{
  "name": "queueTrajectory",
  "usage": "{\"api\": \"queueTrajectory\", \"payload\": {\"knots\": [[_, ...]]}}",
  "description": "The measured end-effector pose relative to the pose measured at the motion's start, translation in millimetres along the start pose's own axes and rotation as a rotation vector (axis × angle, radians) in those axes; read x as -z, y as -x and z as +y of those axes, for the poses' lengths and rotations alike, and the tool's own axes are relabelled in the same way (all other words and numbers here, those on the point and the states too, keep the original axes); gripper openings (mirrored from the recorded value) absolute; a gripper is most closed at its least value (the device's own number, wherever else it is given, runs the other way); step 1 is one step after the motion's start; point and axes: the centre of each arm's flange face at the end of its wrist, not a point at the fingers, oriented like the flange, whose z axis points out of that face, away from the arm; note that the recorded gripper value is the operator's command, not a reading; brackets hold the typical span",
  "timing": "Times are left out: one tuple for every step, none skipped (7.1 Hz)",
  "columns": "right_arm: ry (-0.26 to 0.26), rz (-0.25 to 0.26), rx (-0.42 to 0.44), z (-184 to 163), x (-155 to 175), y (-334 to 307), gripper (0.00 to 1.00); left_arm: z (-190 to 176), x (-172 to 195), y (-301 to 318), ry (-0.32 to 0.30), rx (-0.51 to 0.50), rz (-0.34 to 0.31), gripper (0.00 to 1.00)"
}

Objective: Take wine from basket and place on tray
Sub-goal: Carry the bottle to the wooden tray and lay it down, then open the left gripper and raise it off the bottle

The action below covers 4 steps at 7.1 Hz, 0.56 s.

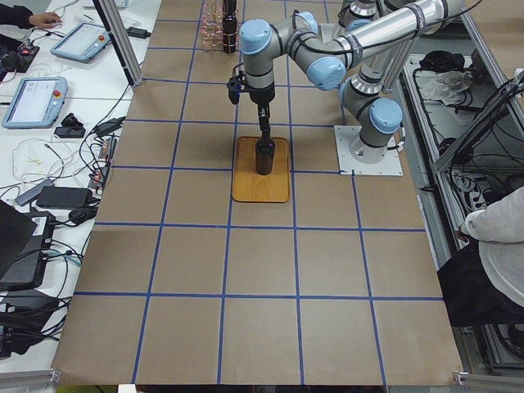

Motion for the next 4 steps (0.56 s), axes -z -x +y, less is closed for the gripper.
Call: {"api": "queueTrajectory", "payload": {"knots": [[0.002, 0.000, 0.000, 0.2, -0.9, 0.0, 1.00, -2.0, 36.0, -18.7, -0.011, 0.027, -0.007, 0.91], [0.004, -0.001, 0.001, 0.3, -2.0, 0.1, 1.00, -3.9, 68.3, -50.4, -0.021, 0.074, -0.013, 0.92], [0.005, -0.001, 0.001, 0.4, -2.4, 0.1, 1.00, -4.2, 85.8, -89.5, -0.033, 0.129, -0.019, 0.92], [0.005, -0.001, -0.001, 0.4, -2.6, 0.1, 1.00, -2.2, 92.1, -131.0, -0.041, 0.172, -0.024, 0.92]]}}
